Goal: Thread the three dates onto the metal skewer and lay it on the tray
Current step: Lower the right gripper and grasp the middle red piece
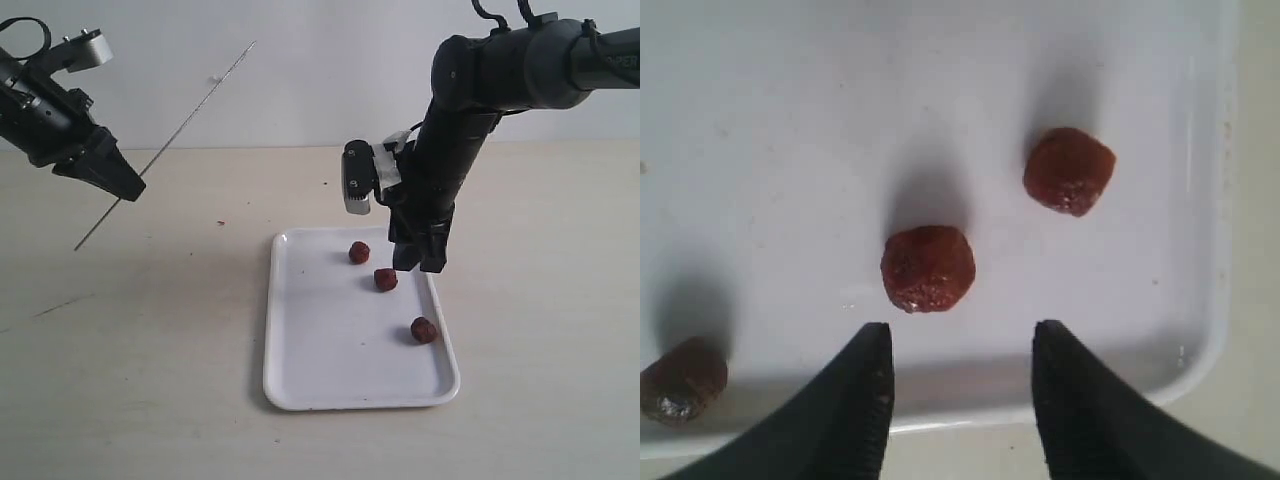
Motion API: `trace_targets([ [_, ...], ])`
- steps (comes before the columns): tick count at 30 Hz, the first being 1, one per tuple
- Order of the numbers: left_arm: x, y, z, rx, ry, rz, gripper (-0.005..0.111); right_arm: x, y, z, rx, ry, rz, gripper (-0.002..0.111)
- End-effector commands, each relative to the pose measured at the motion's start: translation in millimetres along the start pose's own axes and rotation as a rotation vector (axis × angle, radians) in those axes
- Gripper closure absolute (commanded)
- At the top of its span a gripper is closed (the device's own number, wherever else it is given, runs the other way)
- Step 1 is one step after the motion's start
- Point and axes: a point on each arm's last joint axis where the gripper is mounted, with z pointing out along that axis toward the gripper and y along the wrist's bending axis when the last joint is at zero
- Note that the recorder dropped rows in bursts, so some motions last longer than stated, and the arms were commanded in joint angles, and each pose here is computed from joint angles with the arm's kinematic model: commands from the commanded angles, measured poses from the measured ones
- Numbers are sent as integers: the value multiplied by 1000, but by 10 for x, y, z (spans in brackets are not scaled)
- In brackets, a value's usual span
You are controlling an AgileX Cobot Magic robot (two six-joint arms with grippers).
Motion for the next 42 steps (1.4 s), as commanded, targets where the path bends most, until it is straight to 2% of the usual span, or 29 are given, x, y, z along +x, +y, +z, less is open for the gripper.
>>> trace_targets([
  [1, -18, -24, -47, -4, -24, 3, 107, 12, -8, 36, -13, -9, -27, 63],
  [7, -21, -20, -47, -7, -27, 4, 107, 4, -8, 45, -11, -10, -34, 57],
  [20, -28, -24, -47, -4, -34, 1, 107, -80, -14, 53, 24, -37, -37, 57],
  [25, -28, -24, -47, -4, -34, 1, 107, -63, 10, 148, -19, -27, -30, 57],
  [42, -31, -25, -47, -3, -38, -1, 107, -20, 19, 361, -52, 5, -33, 57],
])
